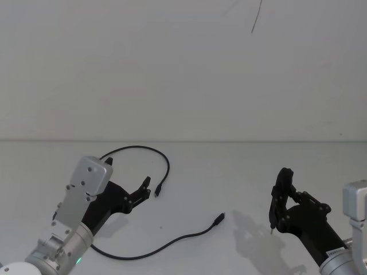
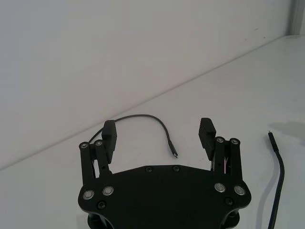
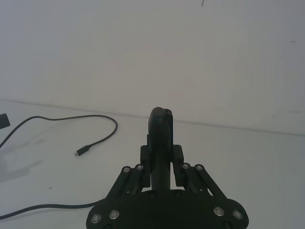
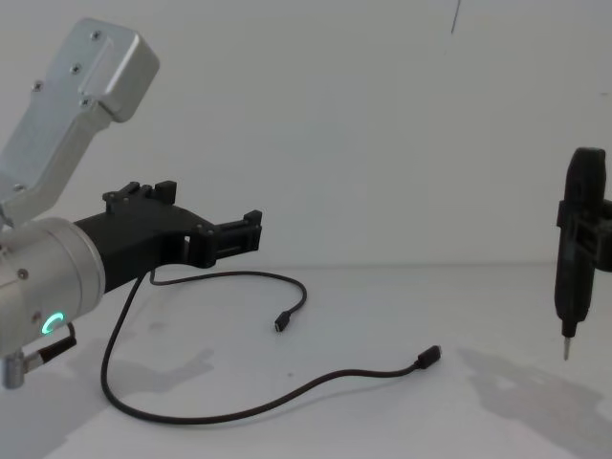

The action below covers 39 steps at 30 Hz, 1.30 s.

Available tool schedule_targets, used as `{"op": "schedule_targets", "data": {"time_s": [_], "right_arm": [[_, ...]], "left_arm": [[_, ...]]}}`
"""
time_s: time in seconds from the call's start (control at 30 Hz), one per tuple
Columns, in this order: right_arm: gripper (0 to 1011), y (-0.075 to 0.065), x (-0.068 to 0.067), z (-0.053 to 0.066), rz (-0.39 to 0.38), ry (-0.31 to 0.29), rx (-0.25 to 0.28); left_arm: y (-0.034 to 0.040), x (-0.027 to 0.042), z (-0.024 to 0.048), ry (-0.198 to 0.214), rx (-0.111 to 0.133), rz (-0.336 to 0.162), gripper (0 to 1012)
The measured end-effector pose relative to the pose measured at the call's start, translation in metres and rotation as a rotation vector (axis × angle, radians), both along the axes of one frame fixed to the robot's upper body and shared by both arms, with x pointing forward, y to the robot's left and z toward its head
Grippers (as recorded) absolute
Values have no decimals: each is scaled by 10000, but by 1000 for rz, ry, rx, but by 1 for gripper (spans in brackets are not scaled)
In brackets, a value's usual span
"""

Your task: Pick up the data cable with the one hand.

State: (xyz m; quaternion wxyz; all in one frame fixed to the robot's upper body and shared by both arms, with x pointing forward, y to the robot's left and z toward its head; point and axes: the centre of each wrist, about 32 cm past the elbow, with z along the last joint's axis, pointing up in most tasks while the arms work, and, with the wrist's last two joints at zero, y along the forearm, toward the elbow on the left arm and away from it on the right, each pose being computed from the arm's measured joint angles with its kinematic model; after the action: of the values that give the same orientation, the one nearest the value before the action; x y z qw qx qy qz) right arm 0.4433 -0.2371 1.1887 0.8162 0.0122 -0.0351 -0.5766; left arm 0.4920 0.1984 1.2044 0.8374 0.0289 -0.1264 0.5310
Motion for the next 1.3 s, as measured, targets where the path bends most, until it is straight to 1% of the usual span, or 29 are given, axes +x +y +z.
{"op": "schedule_targets", "data": {"time_s": [0.27, 0.33, 0.43, 0.47, 0.57, 0.6, 0.7, 0.73, 0.77, 0.8, 0.9, 0.93, 1.03, 1.1, 1.13, 1.23, 1.27, 1.3], "right_arm": [[269, 0, 0, 0, 0, 0, 0], [269, 0, 0, 0, 0, 0, 0], [269, 0, 0, 0, 0, 0, 0], [269, 0, 0, 0, 0, 0, 0], [269, 0, 0, 0, 0, 0, 0], [269, 0, 0, 0, 0, 0, 0], [269, 0, 0, 0, 0, 0, 0], [269, 0, 0, 0, 0, 0, 0], [269, 0, 0, 0, 0, 0, 0], [269, 0, 0, 0, 0, 0, 0], [269, 0, 0, 0, 0, 0, 0], [269, 0, 0, 0, 0, 0, 0], [269, 0, 0, 0, 0, 0, 0], [269, 0, 0, 0, 0, 0, 0], [269, 0, 0, 0, 0, 0, 0], [269, 0, 0, 0, 0, 0, 0], [269, 0, 0, 0, 0, 0, 0], [269, 0, 0, 0, 0, 0, 0]], "left_arm": [[7, 1, 1, 0, 2, 0, 1001], [26, 4, 6, -2, 8, -2, 1001], [67, 11, 20, -9, 24, -8, 1001], [98, 15, 27, -14, 34, -13, 1001], [161, 20, 42, -21, 53, -22, 1001], [204, 23, 51, -23, 64, -27, 1001], [277, 27, 72, -27, 82, -34, 1001], [319, 27, 83, -27, 93, -39, 1001], [338, 26, 88, -27, 98, -44, 1001], [382, 23, 100, -26, 107, -50, 1001], [441, 19, 121, -24, 117, -61, 1001], [474, 14, 131, -21, 122, -69, 1001], [527, 6, 149, -16, 128, -84, 1001], [579, -5, 169, -10, 132, -98, 1001], [611, -12, 182, -4, 133, -111, 1001], [657, -24, 199, 4, 134, -129, 1001], [681, -33, 211, 11, 131, -145, 1001], [694, -36, 217, 12, 131, -149, 1001]]}}
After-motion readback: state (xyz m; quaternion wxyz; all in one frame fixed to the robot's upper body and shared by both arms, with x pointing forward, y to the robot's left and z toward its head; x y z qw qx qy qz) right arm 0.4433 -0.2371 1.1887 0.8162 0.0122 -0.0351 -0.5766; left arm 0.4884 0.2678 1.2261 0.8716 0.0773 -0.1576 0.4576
